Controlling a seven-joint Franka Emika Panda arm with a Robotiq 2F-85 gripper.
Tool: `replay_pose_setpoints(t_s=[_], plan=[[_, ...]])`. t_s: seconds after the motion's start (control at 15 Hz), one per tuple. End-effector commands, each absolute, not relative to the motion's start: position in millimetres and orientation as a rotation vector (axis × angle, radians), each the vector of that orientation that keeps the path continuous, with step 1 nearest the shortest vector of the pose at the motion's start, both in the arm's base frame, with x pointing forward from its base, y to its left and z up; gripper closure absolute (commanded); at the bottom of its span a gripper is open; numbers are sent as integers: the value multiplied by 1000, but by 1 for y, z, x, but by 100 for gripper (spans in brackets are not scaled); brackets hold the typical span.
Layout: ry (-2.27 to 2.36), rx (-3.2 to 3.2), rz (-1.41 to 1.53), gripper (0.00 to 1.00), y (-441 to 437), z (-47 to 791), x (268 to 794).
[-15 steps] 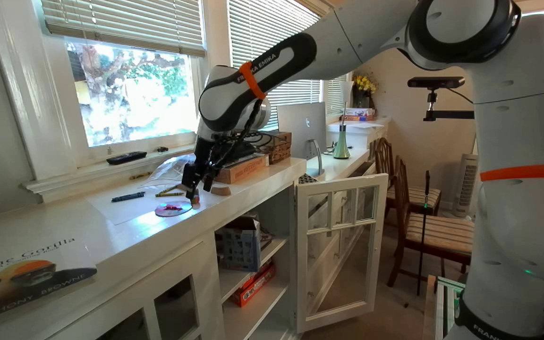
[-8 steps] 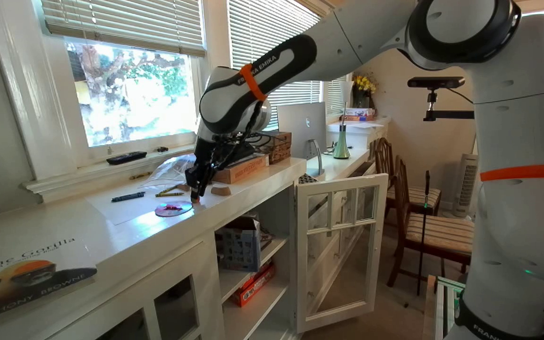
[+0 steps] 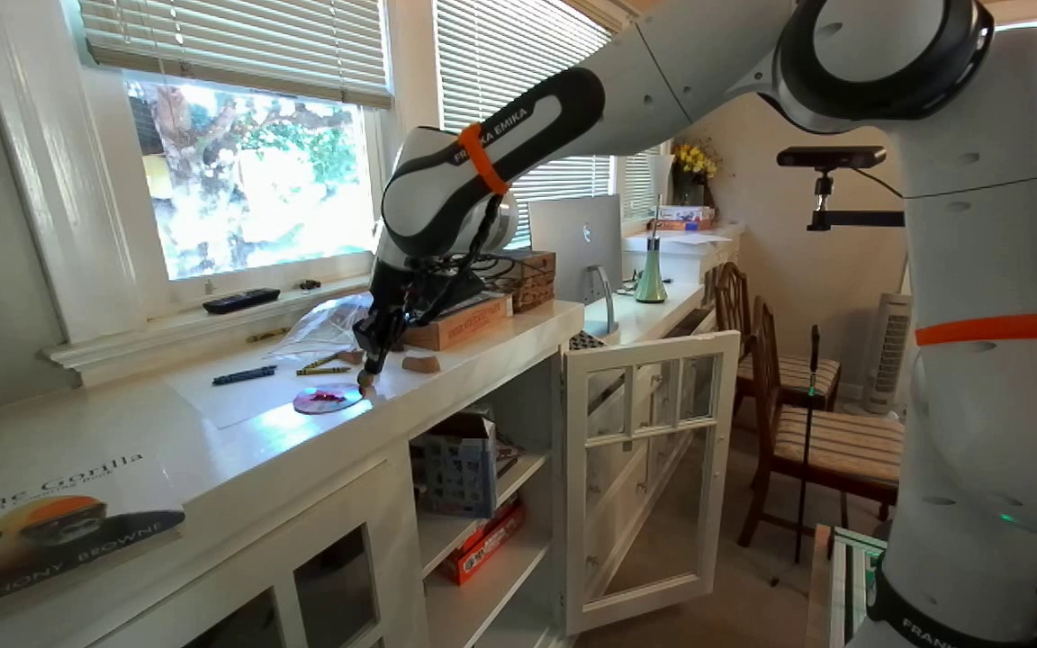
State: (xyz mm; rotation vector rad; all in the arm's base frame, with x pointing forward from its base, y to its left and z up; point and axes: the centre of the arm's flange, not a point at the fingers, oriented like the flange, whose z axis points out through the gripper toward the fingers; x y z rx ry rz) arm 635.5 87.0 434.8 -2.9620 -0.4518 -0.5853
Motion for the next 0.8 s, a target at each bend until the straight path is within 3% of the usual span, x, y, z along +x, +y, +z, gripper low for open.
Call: replay_pose_setpoints(t_s=[0.0,0.6,0.73], plan=[[-478,-2962,-598,83,86,427,631],[-511,-2954,-630,13,88,425,634],[-543,-2941,-655,17,90,423,637]])
